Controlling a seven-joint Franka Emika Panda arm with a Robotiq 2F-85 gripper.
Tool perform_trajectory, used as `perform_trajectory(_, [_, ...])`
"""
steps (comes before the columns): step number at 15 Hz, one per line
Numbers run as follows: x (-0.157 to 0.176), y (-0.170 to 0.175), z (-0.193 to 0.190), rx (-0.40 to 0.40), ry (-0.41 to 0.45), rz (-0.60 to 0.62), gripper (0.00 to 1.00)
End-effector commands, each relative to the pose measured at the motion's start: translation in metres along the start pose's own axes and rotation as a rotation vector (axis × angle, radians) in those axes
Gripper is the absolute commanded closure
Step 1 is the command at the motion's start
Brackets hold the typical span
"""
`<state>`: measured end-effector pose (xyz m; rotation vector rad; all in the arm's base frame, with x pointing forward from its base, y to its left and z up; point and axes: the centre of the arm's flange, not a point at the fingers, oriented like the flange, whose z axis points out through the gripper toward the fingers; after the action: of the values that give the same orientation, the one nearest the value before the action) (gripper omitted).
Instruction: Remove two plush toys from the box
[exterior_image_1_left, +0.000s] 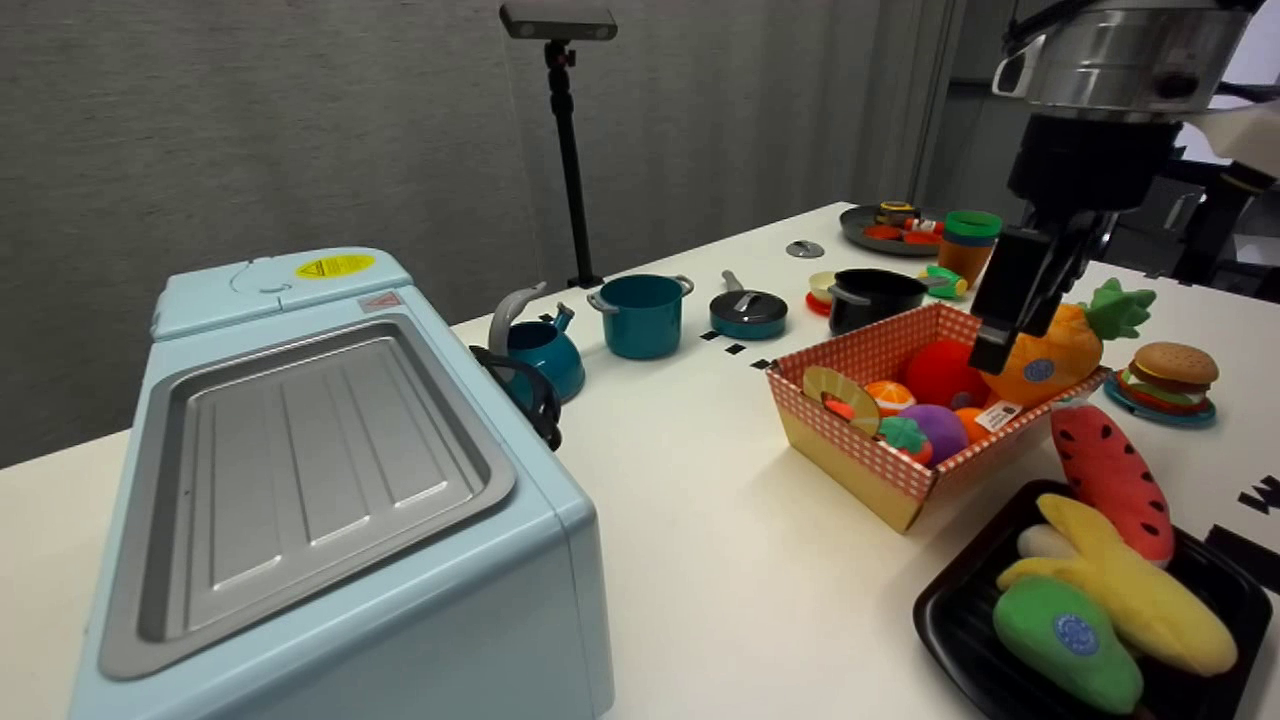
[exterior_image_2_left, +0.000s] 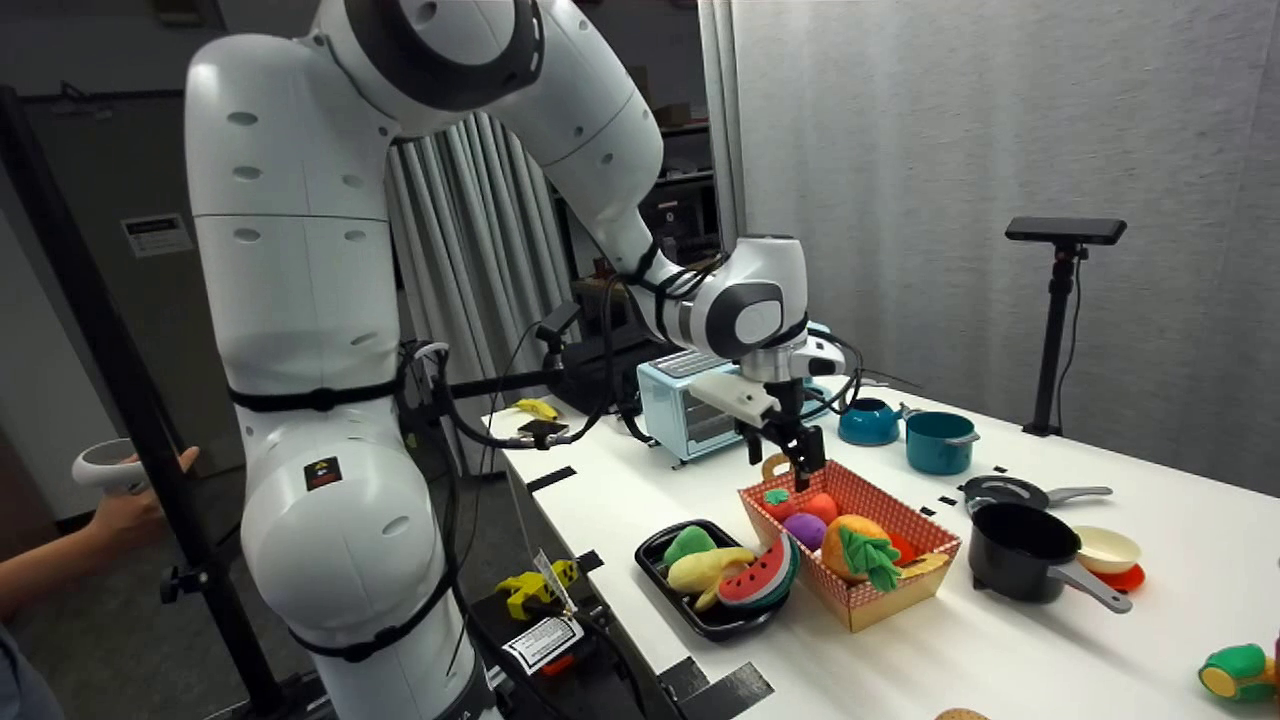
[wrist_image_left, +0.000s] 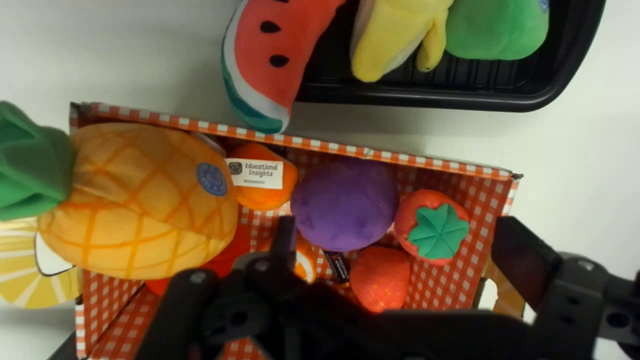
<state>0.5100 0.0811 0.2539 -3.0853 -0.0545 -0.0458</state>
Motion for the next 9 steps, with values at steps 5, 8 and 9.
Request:
perform_trajectory(5, [0.04,0.023,0.051,0.03,-0.072,-0.098,0.0])
perform_trajectory(8, [0.046,0.03,0.07,0.032,-0.097,-0.1,0.0])
perform_trajectory(9, [0.048,0.031,0.076,0.034,-0.104,-0.098,0.0])
